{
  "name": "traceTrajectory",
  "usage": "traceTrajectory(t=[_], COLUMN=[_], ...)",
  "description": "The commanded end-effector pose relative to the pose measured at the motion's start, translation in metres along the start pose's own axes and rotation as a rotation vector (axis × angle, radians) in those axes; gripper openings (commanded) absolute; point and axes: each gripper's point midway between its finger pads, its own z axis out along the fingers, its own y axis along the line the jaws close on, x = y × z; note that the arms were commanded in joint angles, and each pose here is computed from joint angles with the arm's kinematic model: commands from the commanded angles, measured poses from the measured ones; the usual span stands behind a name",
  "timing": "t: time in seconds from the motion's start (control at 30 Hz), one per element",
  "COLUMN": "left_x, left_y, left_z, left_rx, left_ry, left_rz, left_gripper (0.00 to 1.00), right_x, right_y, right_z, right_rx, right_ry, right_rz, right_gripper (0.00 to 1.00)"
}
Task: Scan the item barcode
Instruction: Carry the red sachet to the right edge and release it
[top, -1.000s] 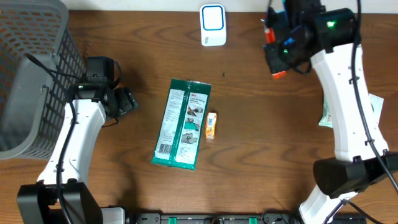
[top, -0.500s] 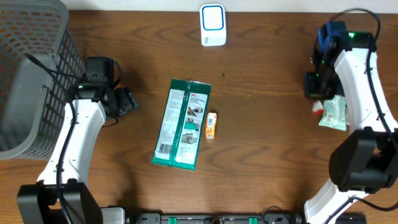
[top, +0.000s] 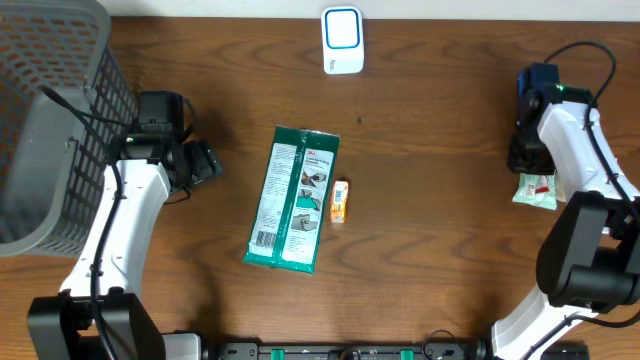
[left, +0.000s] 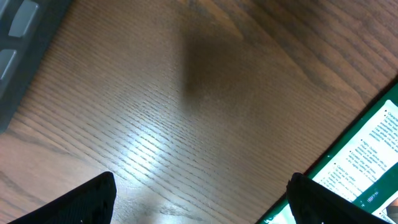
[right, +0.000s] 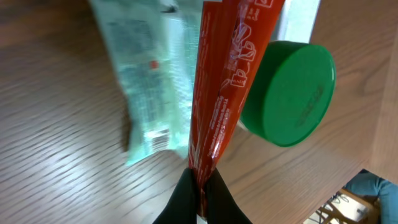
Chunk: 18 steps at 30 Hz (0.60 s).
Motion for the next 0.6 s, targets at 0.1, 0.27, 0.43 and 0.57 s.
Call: traceTrajectory(t=[0.1, 0.27, 0.43, 0.57], left_x=[-0.0035, -0.0035, -0.0035, -0.0035], left_y=[0.0027, 0.0027, 0.0027, 0.0027], left_z=[-0.0019, -0.0019, -0.0019, -0.0019], left_rx=[-0.012, -0.012, -0.012, -0.012], left_ry=[-0.014, -0.014, -0.014, -0.014], left_rz=[-0.001, -0.001, -0.001, -0.001], left_gripper=[0.89, 0.89, 0.89, 0.89], right_x=[0.0082, 0.0087, 0.0079, 0.008], right_y=[-0.0169, -0.0113, -0.0077, -0.0078], right_z=[0.0199, 0.0211, 0.0211, 0.0211], right_rx=[0.051, 0.009, -0.011, -0.011], right_ry=[0.026, 0.032, 0.03, 0.03], right_rz=[0.04, 0.047, 0.049, 0.049], right_gripper=[0.3, 0.52, 0.57, 0.47])
